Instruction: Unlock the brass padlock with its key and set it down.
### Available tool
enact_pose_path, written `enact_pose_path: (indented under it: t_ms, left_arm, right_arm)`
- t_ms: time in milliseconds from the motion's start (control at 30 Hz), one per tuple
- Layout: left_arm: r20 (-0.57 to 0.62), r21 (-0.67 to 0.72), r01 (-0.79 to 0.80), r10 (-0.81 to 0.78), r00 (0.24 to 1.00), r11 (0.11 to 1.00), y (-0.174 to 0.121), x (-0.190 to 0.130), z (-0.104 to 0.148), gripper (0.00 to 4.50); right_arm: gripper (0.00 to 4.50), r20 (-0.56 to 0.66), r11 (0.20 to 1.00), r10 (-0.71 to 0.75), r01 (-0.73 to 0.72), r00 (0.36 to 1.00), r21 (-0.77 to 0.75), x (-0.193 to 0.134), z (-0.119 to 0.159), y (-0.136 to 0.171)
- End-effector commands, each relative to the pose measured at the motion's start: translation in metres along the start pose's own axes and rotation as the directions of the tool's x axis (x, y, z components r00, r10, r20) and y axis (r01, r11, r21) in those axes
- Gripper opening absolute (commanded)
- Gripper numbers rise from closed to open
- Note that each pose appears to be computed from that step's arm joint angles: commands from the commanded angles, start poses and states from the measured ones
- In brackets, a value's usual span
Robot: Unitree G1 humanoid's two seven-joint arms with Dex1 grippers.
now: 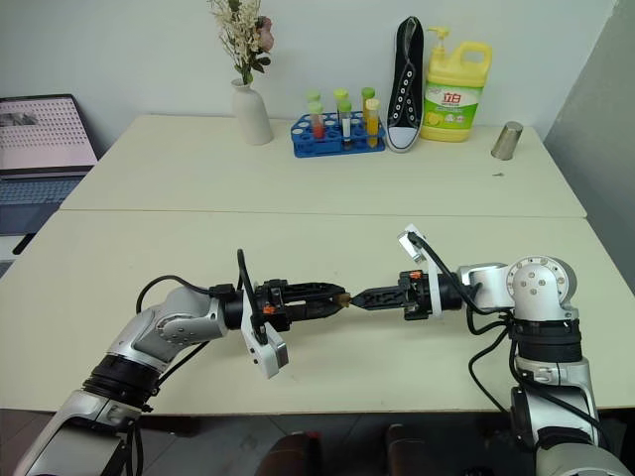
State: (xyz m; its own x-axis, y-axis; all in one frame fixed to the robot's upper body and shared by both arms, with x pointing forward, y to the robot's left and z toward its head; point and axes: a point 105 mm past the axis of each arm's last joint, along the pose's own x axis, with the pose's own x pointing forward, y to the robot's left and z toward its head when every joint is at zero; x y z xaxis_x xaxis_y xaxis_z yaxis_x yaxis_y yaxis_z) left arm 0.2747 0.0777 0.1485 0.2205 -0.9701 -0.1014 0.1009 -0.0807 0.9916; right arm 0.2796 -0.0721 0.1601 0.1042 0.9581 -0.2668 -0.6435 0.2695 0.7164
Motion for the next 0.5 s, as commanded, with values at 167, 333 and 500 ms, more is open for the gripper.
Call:
enact_pose_path:
  t_ms: [167,333,500]
  left_arm:
    - [0.028,-0.001,-0.033,0.033,0.999,0.999,0.004,0.004,0.006,0.96]
    - [0.016,-0.015,-0.045,0.045,0.999,0.999,0.008,0.004,0.003,0.96]
    - [0.015,-0.020,-0.051,0.051,0.999,0.999,0.009,0.003,0.003,0.96]
  right_arm:
    - [0.57,0.040,0.993,0.043,-0.039,0.998,-0.110,0.006,0.005,0.017]
    - [2.28,0.039,0.959,-0.017,0.027,0.999,-0.281,0.004,-0.002,0.021]
    - [4.06,0.022,0.842,-0.113,0.107,0.993,-0.529,-0.003,-0.006,0.015]
